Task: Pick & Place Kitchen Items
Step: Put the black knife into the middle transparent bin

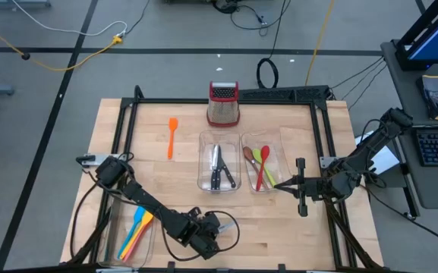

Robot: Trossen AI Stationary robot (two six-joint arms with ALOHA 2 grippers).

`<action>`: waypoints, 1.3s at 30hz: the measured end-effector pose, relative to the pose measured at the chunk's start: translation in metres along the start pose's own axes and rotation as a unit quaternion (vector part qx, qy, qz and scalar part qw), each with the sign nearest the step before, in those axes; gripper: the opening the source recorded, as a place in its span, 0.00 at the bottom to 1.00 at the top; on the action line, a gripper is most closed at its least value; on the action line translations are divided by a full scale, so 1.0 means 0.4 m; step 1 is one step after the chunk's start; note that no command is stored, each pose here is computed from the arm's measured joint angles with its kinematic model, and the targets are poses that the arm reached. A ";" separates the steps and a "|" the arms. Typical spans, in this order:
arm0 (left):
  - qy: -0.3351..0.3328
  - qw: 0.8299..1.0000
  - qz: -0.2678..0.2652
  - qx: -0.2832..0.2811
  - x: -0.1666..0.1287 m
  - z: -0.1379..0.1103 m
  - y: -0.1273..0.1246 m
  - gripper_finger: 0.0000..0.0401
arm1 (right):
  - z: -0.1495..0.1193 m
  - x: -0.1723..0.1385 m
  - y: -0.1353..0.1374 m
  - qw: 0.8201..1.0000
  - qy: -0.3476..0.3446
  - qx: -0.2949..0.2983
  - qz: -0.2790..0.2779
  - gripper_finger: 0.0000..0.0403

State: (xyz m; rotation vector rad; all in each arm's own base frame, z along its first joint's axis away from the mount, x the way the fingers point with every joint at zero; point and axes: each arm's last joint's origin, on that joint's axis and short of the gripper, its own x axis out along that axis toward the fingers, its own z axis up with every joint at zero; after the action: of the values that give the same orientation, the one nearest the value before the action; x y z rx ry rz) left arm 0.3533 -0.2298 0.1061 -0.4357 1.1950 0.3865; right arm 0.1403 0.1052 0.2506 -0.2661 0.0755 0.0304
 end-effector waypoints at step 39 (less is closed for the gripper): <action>-0.024 0.990 0.031 0.139 -0.007 -0.015 0.004 0.15 | 0.000 0.000 0.000 1.000 0.000 0.000 0.000 0.00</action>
State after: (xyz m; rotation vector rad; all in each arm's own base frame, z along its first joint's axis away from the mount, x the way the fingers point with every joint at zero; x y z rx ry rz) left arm 0.3470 -0.2316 0.1066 -0.1471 1.1965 0.2770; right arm 0.1403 0.1053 0.2505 -0.2653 0.0758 0.0304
